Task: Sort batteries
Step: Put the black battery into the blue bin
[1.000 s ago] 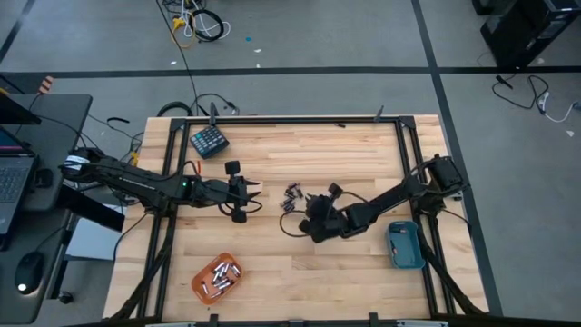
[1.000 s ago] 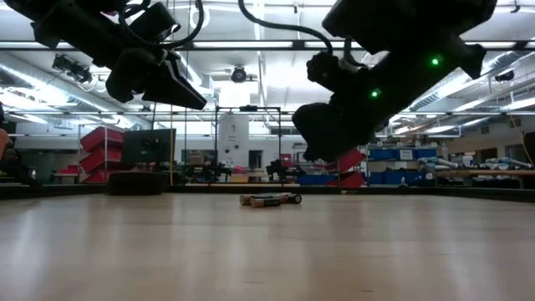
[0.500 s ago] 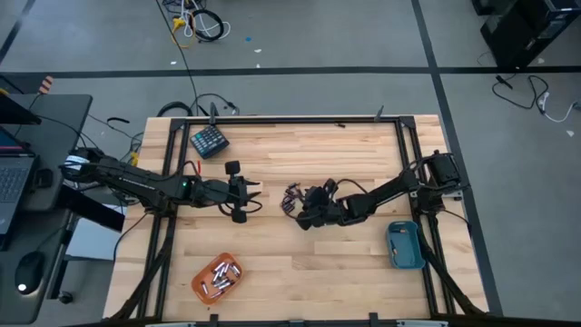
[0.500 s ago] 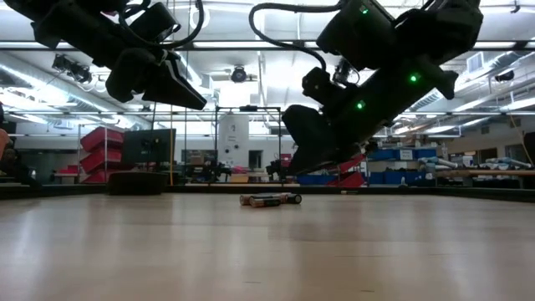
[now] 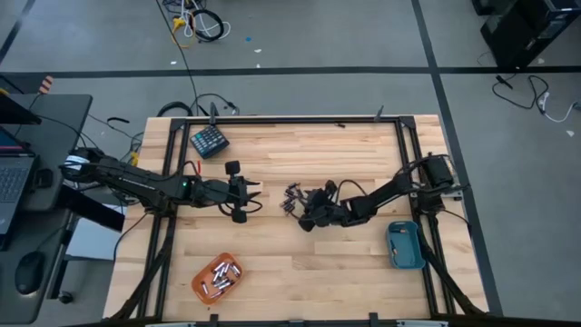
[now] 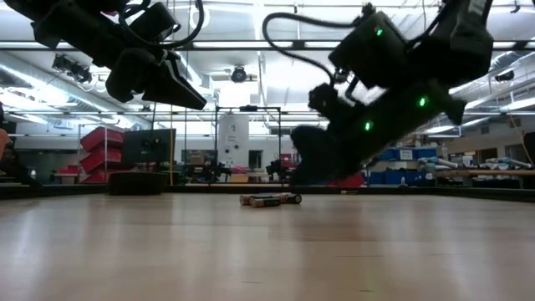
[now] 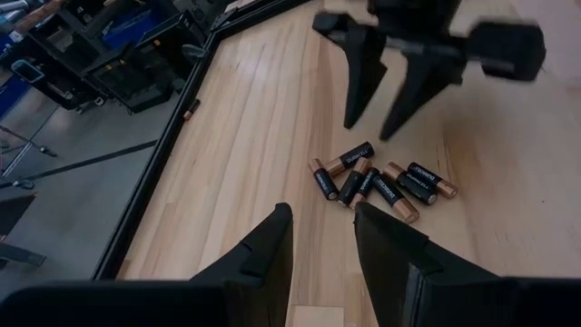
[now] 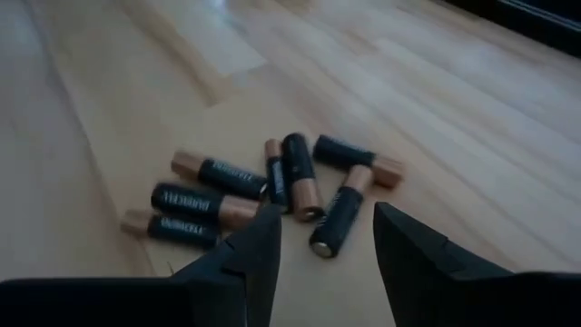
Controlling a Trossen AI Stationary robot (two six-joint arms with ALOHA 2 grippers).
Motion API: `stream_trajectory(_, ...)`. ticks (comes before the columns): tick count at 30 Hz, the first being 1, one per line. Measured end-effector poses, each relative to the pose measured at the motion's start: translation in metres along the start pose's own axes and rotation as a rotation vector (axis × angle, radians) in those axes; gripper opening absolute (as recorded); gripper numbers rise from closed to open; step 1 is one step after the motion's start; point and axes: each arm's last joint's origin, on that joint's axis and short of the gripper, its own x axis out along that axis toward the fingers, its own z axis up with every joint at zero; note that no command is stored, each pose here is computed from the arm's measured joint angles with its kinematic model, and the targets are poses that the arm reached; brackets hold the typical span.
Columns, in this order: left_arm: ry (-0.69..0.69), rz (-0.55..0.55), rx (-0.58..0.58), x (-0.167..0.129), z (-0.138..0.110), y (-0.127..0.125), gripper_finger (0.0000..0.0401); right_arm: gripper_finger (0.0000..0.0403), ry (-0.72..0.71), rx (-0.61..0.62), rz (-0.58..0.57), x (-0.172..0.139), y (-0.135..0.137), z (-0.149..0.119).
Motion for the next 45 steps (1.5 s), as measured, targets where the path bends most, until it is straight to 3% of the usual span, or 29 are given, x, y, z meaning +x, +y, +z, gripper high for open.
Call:
stream_trajectory(3,0.001,0.000,0.000,0.000,0.000,0.000,0.0119,0.0160,-0.003,-0.082,0.003,0.007,0.002,-0.009)
stream_trajectory(20,-0.007,-0.002,-0.004,0.000,0.001,0.000,0.0119,0.0151,0.008,-0.025,-0.028,0.020,-0.002,-0.016)
stream_trajectory(36,-0.008,-0.007,-0.004,0.000,0.001,0.000,0.0119,0.0029,0.023,0.015,-0.020,0.020,-0.002,-0.017)
stream_trajectory(45,-0.008,-0.007,-0.004,0.000,0.001,0.000,0.0119,0.0001,0.017,0.014,-0.010,0.015,0.000,-0.014)
